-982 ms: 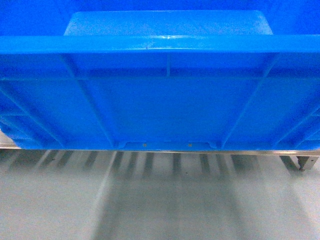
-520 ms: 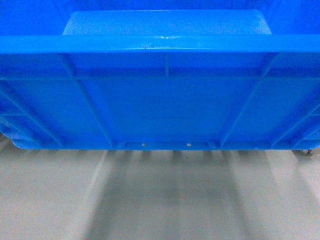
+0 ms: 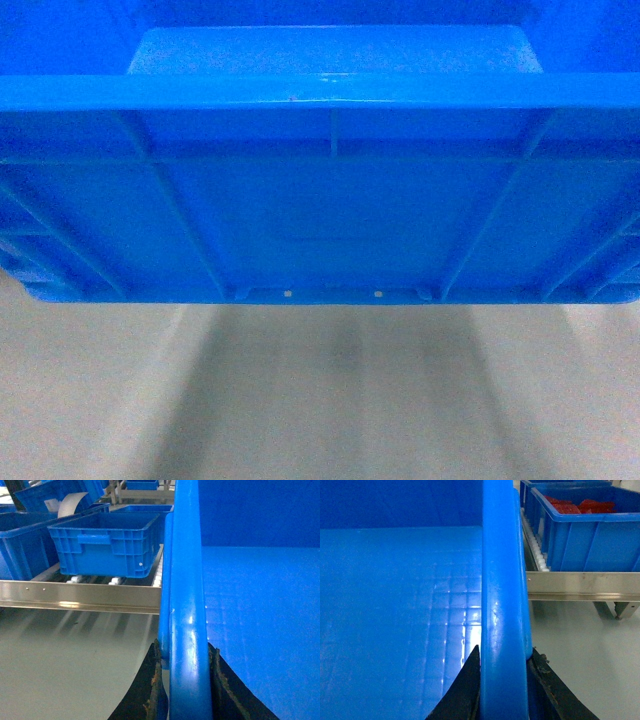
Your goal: Place box next to blue box on left shelf
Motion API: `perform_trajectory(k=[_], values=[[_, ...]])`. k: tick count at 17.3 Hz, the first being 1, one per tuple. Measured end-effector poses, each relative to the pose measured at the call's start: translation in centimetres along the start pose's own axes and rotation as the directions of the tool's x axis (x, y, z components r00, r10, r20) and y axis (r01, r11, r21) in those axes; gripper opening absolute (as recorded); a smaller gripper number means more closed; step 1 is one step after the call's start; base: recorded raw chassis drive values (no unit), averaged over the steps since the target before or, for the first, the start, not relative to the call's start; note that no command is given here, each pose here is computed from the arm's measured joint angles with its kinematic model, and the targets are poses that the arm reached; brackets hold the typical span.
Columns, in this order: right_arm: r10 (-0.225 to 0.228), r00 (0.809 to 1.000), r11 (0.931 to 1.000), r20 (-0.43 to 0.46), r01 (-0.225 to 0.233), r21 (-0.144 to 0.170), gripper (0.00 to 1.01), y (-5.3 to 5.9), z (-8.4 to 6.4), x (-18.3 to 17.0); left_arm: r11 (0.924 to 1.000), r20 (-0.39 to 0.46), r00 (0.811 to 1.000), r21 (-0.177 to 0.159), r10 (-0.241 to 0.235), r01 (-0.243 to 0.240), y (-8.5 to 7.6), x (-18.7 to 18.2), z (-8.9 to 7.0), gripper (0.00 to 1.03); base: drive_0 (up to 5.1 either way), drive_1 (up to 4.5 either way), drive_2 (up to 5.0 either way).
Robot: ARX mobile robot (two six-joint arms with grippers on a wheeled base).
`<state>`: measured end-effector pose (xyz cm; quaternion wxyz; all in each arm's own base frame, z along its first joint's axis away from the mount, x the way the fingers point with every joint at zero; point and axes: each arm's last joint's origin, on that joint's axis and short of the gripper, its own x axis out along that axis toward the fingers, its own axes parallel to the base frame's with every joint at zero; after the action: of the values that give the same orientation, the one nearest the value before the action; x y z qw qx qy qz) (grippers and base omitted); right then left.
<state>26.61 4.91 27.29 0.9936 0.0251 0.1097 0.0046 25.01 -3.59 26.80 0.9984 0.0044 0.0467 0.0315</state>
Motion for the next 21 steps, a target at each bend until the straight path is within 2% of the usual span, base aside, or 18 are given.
perform_trajectory(k=[10,21], values=[[0.001,1.0,1.0,0.006,-0.001,0.001,0.18,0.0,0.05,0.0,1.0,0.006,1.0,-0.001,0.001,-0.001,0.0,0.0,0.06,0.15,0.0,0.0,0.0],[0.0,1.0,1.0,0.009,0.0,0.001,0.18,0.0,0.09,-0.03,1.0,0.01,1.0,-0.002,0.001,-0.001,0.02,-0.03,0.12,0.15,0.0,4.07,-4.0]])
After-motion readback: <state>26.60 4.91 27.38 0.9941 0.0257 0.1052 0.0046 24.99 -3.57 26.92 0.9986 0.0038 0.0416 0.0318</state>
